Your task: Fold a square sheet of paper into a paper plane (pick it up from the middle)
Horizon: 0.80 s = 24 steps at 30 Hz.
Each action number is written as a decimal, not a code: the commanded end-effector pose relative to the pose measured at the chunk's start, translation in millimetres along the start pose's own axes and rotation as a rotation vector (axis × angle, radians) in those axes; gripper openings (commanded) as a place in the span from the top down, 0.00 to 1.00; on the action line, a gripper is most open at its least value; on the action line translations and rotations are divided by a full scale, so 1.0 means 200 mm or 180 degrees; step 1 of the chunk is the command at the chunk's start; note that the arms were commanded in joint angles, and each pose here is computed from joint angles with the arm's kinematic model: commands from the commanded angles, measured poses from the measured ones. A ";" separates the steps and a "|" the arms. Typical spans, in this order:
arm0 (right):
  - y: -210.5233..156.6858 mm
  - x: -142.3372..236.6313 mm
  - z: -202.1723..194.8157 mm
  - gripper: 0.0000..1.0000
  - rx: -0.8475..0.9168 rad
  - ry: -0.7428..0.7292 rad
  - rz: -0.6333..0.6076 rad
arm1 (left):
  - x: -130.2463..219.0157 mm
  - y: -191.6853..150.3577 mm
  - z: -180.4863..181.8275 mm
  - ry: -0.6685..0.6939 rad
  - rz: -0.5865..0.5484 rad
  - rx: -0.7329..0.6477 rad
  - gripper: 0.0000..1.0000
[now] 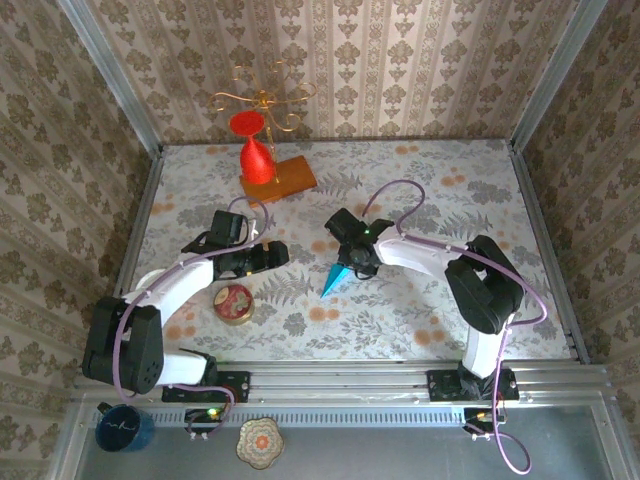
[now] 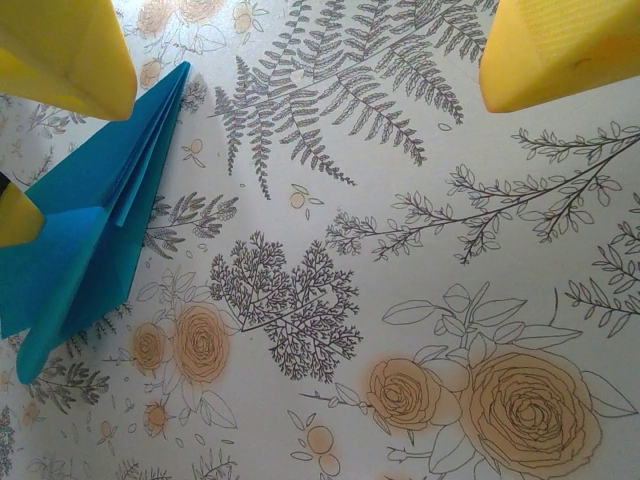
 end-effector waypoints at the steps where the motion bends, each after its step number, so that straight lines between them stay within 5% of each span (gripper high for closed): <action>1: -0.01 0.01 -0.05 0.63 -0.0112 -0.0084 -0.0048 | 0.00 0.02 -0.01 -0.0054 0.0001 0.0002 0.10; 14: 0.06 0.08 -0.05 0.92 -0.0114 0.0230 -0.0263 | -0.01 0.02 -0.05 -0.0198 0.0009 0.0107 0.10; 24: 0.16 0.35 0.21 0.95 0.0890 0.1833 -0.0661 | -0.03 0.06 -0.09 -0.0516 -0.0105 0.0341 0.08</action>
Point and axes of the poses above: each hand's point on the last joint's axis, 136 mm out from that joint toward the fingers, its own x axis back along the fingers, its own z axis along the line the jaws close on, y = z × x, the point moved 4 cm from there along x, back along the fingers, and after that the axes turned 12 degrees about x, right-handed, at the moved point
